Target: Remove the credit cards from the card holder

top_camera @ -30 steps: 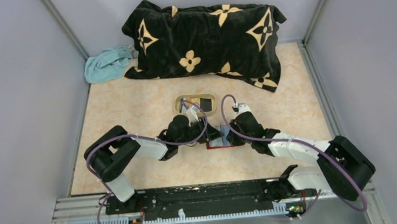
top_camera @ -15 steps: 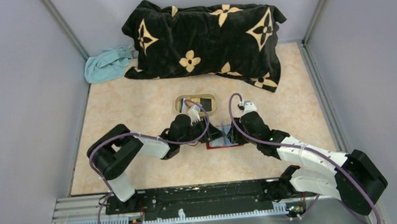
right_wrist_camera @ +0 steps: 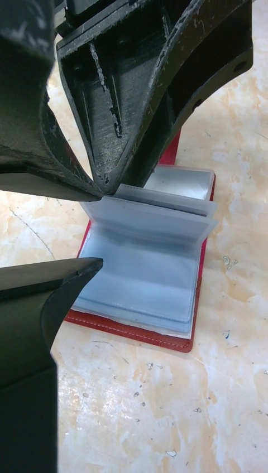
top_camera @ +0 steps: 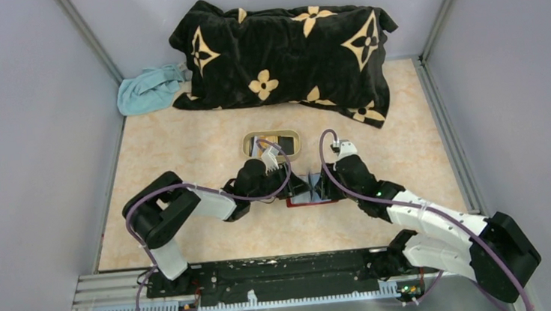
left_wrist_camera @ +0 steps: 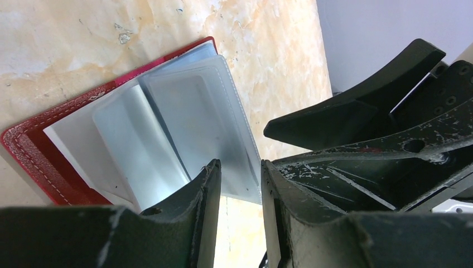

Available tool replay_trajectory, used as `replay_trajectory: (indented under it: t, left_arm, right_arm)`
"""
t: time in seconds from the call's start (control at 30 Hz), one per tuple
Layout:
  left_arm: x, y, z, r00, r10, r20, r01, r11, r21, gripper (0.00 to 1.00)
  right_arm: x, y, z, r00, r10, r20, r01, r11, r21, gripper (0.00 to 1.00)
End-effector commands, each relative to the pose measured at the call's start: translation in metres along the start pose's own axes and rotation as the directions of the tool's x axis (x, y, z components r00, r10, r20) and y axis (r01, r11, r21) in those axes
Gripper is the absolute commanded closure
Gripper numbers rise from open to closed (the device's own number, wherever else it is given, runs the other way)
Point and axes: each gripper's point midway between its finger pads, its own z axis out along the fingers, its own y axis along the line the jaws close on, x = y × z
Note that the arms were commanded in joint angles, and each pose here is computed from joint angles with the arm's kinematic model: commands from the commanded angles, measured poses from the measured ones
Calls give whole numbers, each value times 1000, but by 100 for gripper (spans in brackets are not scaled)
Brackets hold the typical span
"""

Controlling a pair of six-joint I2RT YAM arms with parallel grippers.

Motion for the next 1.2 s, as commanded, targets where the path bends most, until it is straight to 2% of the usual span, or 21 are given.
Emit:
replay_trajectory:
  t: [0.0,0.3,0.43,0.57,0.73,0.9,0.97,1.0,1.1,1.13,1.17]
  left_arm:
    - [0,-7,5,1000,19,-4,-19,999,28,61]
    - [1,-6,3,1000,18,-6,-17,999,29,62]
    - [3,-4,-4,1000,18,-2,-17,1000,23,62]
    - [5,2,-17,1000,26,15,-26,1000,-11,62]
    - [0,6,-40,996,63,59,-59,996,-65,62]
    - [-18,-3,-62,983,149,110,-135,983,-127,61]
    - [-24,-9,-64,977,174,122,-159,980,-123,62]
    - [-26,-12,-64,976,179,123,-165,979,-117,65]
    - [-26,-20,-57,976,187,107,-179,981,-81,93]
    - [-24,-21,-52,978,187,95,-181,981,-68,100]
    - [-23,-22,-47,979,185,85,-180,982,-55,100]
  right_arm:
    - [-34,19,-10,996,3,93,1,999,-48,57]
    - [-43,15,-19,990,16,138,-12,999,-30,57]
    - [-35,14,-9,995,3,100,-1,1000,-22,57]
    - [-26,21,9,998,-6,57,9,998,-57,69]
    - [-18,24,27,1000,-1,22,3,998,-63,75]
    - [-19,20,31,1000,2,28,-1,999,-39,75]
    - [-18,19,31,1000,3,26,-2,999,-39,70]
    - [-17,19,32,1000,7,25,-6,999,-38,67]
    - [-15,23,34,1000,19,20,-18,998,-58,60]
    - [-15,25,35,999,24,22,-22,997,-74,59]
    - [-14,29,36,999,31,17,-29,995,-94,57]
